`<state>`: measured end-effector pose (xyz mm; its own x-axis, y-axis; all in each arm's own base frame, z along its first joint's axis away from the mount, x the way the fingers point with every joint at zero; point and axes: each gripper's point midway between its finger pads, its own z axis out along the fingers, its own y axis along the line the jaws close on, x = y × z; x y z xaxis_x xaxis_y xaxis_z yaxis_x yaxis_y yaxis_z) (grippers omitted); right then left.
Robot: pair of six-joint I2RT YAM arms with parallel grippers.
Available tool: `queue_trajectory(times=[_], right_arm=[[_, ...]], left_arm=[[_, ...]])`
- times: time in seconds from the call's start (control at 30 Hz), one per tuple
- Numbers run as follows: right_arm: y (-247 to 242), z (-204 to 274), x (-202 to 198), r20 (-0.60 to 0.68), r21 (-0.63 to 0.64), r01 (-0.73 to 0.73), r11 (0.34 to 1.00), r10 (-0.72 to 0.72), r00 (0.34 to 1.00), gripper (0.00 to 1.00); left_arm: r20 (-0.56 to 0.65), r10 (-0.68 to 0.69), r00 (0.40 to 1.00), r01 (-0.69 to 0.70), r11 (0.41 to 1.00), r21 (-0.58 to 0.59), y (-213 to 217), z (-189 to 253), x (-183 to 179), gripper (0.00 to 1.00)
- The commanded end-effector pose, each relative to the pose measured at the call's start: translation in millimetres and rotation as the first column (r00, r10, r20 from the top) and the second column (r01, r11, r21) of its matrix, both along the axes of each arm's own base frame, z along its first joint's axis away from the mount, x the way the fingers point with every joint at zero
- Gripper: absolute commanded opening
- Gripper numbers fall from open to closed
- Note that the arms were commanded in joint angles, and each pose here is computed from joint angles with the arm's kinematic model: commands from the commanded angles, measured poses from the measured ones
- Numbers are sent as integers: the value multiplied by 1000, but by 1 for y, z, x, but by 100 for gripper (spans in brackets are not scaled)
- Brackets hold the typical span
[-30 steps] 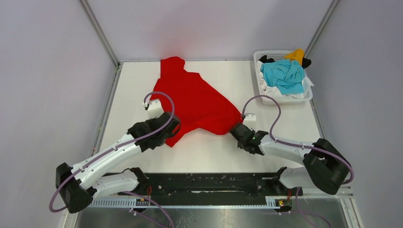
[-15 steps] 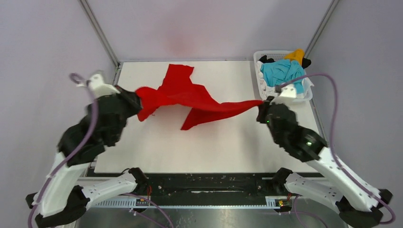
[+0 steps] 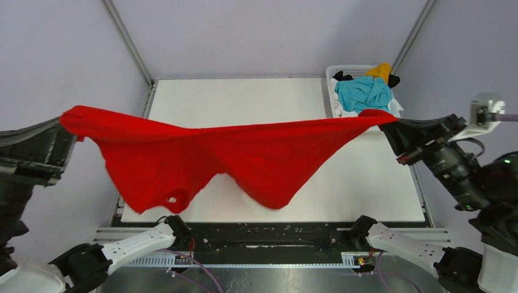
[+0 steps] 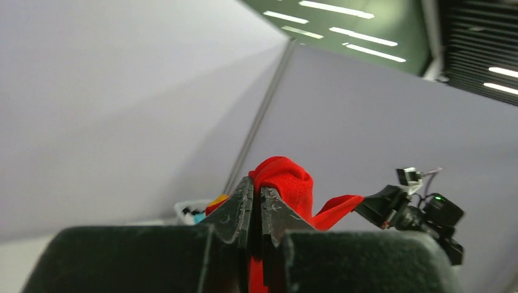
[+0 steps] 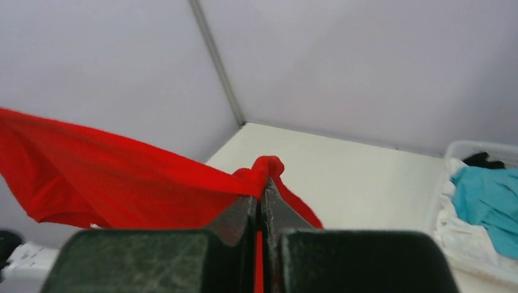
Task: Fold and stack the t-shirts
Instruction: Flatten out the tshirt
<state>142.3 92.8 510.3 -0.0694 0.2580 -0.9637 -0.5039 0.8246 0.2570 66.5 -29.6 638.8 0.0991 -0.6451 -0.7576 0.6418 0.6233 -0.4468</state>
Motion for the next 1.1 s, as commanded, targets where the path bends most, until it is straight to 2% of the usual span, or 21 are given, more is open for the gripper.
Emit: queue_trajectory(times=[0.0,0.17,0.27,0.33,0.4,0.47,0.53,0.63,0.7,0.73,0.8,0.87,0.9,0.97,1.03,1.07], right_arm=[[8,15,-43,47,-26,-213,977,214,976,0],[4,36,-70,122,12,-308,951,305,945,0],[0,38,-65,119,22,-272,962,267,956,0],[-3,34,-51,98,23,-204,979,200,975,0],[-8,24,-28,57,13,-91,996,90,994,0],[-17,9,3,12,-23,76,997,-75,997,0],[-27,-14,35,-30,-100,254,962,-258,966,0],[-37,-56,79,-46,-267,483,834,-512,858,0],[-39,-86,105,-3,-385,592,708,-642,766,0],[-34,-104,118,2,-434,597,675,-662,749,0],[-16,-148,148,-52,-500,542,675,-648,760,1],[3,-201,181,-138,-518,460,721,-601,787,2],[9,-221,197,-164,-512,447,734,-594,788,2],[21,-264,226,-188,-543,414,731,-586,788,1],[29,-292,248,-187,-578,397,713,-589,786,0],[30,-287,253,-176,-564,412,716,-591,787,0]], left_arm=[[188,-150,971,142,988,54,-15,39,-36,0],[267,-179,947,170,984,57,-18,60,-58,0],[276,-152,949,135,988,77,-27,63,-54,0],[245,-96,965,78,993,85,-33,58,-34,0],[166,25,986,-38,997,74,-33,47,6,0],[36,203,978,-206,972,110,-34,20,68,0],[-94,397,913,-375,907,191,-33,-15,128,0],[-212,629,748,-521,754,400,-43,-86,214,0],[-267,669,694,-475,703,529,-61,-140,264,0],[-294,672,680,-434,692,577,-69,-167,287,0],[-321,705,633,-392,649,652,-75,-220,330,0],[-325,733,597,-346,601,720,-78,-270,366,0],[-350,729,588,-281,590,757,-85,-304,385,0],[-379,730,569,-206,573,793,-88,-345,410,0],[-396,736,549,-147,551,821,-88,-381,430,0],[-399,735,548,-125,544,830,-88,-393,438,0]])
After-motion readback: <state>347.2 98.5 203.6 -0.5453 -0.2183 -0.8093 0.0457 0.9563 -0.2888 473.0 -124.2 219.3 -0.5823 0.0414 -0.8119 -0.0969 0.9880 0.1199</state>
